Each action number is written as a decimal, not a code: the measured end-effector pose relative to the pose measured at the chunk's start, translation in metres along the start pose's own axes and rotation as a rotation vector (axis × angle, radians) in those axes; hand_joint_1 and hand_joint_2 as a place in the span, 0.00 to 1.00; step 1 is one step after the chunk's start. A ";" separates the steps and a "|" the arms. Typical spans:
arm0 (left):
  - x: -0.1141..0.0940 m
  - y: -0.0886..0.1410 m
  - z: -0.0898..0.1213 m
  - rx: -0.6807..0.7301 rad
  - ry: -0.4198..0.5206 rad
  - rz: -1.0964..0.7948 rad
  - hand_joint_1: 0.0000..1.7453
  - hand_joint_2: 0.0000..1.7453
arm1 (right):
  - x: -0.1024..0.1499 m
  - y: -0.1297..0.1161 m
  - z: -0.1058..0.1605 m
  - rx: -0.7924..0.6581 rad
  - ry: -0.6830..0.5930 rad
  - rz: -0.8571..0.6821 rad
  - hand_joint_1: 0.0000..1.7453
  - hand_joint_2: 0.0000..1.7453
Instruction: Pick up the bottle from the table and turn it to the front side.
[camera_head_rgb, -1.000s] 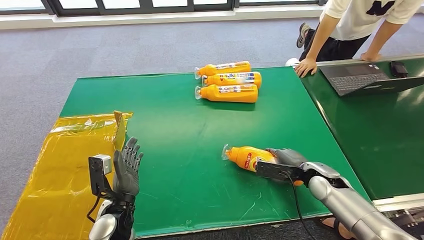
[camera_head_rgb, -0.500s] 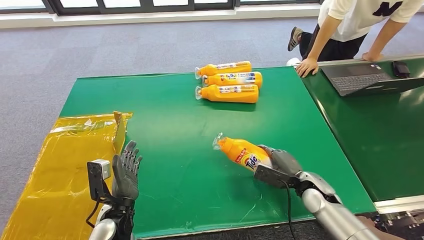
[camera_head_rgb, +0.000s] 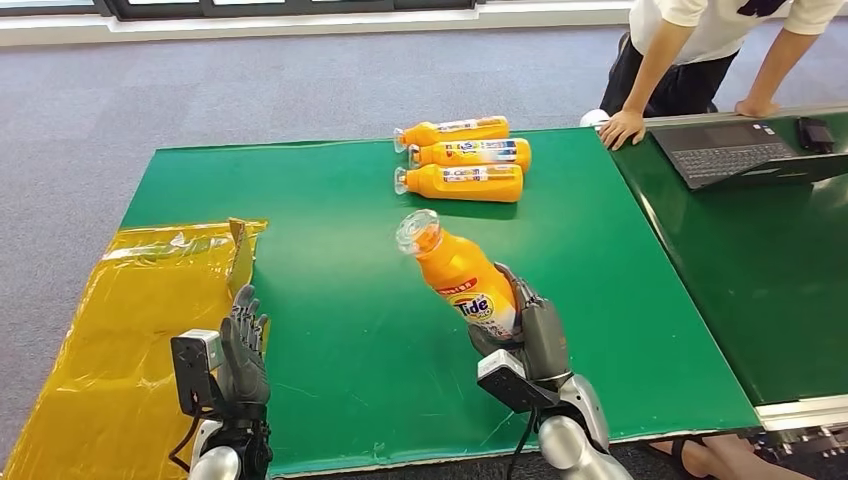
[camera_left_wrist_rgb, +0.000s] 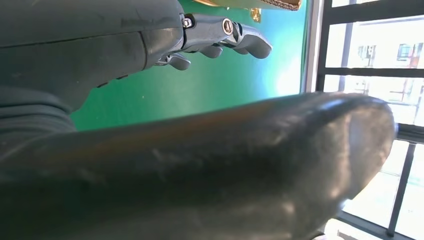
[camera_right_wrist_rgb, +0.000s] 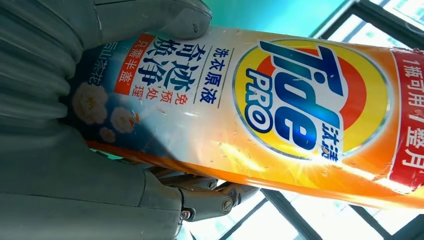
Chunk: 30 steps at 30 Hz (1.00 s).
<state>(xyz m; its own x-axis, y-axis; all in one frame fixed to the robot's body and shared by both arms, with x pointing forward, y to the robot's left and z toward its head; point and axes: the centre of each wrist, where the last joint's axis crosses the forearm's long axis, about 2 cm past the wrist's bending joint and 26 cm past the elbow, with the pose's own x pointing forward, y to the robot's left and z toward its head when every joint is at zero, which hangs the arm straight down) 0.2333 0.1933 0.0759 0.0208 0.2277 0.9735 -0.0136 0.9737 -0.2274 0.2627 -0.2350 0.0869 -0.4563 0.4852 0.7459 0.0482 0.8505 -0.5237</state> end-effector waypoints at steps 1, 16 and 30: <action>0.000 0.000 0.000 0.000 0.003 0.001 0.00 0.00 | 0.002 0.002 -0.001 -0.009 0.001 -0.011 1.00 1.00; 0.009 -0.011 -0.010 -0.148 -0.106 -0.100 0.00 0.00 | 0.013 0.016 0.008 0.010 0.048 -0.179 1.00 1.00; 0.027 -0.046 -0.039 -0.376 -0.179 -0.202 0.00 1.00 | 0.017 0.023 0.002 0.022 0.044 -0.287 1.00 1.00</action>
<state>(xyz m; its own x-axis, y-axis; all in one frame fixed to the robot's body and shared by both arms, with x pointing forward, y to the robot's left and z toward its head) 0.2737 0.1545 0.1115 -0.1874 0.0597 0.9805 0.3373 0.9414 0.0072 0.2542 -0.2076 0.0868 -0.4093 0.2345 0.8817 -0.0970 0.9497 -0.2976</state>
